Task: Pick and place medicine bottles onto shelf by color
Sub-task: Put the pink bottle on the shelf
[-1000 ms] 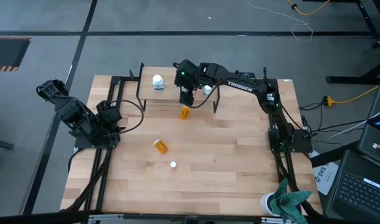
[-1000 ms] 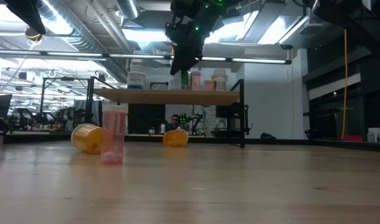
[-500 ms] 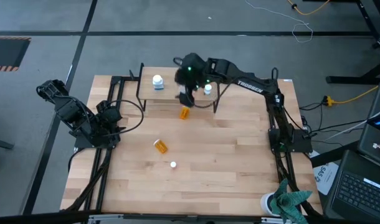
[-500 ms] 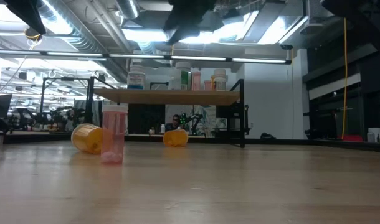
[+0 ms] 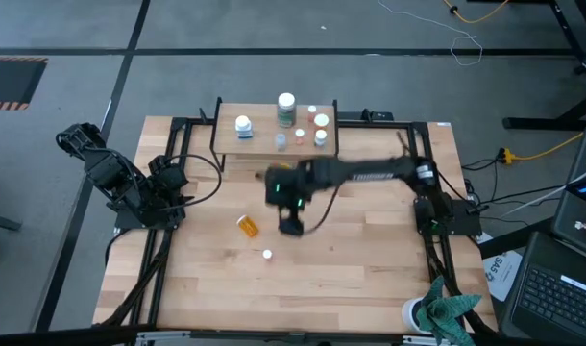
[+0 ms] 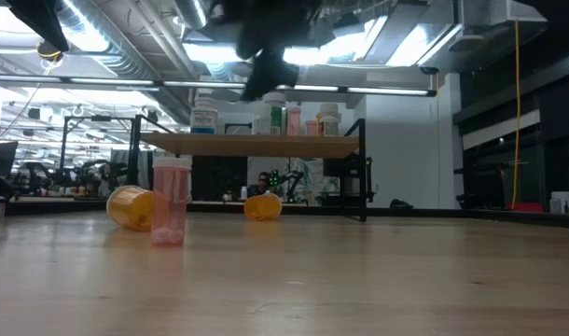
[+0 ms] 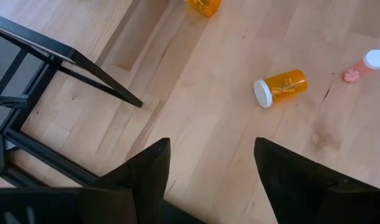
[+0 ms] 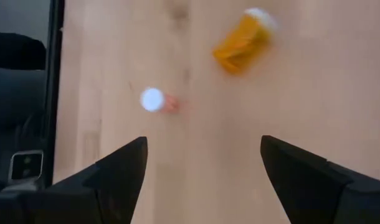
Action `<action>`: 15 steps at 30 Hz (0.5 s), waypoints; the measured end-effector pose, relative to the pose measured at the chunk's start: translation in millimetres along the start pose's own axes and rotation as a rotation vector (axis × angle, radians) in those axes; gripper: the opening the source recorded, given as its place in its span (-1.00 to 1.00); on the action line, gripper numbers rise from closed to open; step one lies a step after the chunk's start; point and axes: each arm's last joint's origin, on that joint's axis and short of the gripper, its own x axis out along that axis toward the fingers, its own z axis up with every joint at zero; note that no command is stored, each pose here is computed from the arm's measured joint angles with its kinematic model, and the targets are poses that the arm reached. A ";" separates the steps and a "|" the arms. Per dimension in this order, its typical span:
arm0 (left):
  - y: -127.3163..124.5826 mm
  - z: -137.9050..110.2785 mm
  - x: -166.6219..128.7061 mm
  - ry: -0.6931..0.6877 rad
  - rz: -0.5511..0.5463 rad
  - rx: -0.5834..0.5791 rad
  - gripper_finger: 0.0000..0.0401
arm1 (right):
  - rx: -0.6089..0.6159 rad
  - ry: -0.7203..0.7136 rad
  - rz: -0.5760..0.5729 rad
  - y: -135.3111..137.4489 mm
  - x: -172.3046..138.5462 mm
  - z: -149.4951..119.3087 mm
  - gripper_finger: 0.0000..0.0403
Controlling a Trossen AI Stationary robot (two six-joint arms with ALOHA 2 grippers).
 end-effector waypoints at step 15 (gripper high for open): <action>0.0 0.0 0.0 0.000 0.000 0.000 0.13 | -0.326 -0.315 -0.262 109.2 84.9 -40.5 0.55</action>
